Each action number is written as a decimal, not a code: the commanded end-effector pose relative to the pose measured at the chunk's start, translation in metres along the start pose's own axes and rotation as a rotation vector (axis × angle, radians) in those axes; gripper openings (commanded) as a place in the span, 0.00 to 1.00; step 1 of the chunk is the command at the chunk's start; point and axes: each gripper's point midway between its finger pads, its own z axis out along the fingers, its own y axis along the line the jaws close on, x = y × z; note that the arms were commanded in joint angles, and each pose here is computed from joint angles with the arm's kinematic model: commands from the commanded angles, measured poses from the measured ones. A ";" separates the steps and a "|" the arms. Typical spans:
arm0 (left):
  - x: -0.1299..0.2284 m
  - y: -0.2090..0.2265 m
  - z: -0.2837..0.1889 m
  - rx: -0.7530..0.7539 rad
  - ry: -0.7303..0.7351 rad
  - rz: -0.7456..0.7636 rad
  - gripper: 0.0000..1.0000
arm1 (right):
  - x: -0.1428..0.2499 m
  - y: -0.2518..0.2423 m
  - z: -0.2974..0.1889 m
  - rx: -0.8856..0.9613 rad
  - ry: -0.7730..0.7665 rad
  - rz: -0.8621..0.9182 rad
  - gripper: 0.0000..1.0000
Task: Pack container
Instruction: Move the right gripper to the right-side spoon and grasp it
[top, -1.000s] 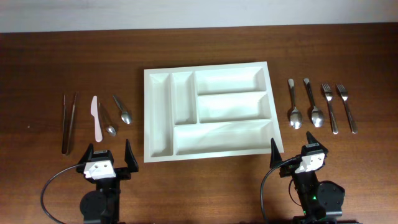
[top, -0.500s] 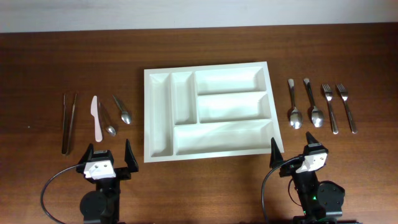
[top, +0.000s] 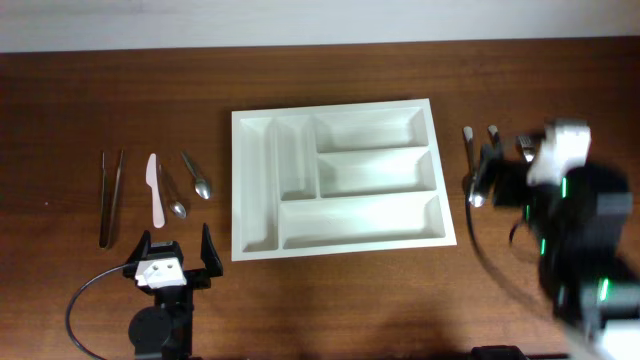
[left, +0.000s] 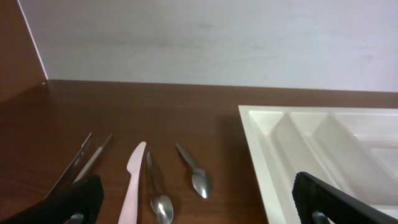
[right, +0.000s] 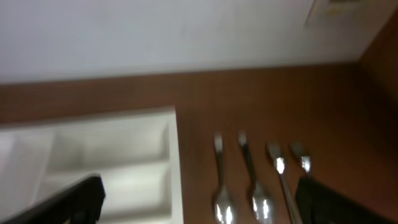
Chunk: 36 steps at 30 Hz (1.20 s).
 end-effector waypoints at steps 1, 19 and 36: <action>0.002 -0.002 0.000 0.011 -0.001 0.015 0.99 | -0.025 -0.004 0.028 0.030 0.150 -0.043 0.99; 0.002 -0.002 0.000 0.011 -0.001 0.015 0.99 | 0.051 -0.041 0.149 0.070 0.723 -0.087 1.00; 0.002 -0.002 0.000 0.011 -0.001 0.015 0.99 | 0.127 -0.042 0.204 0.047 0.935 -0.106 0.66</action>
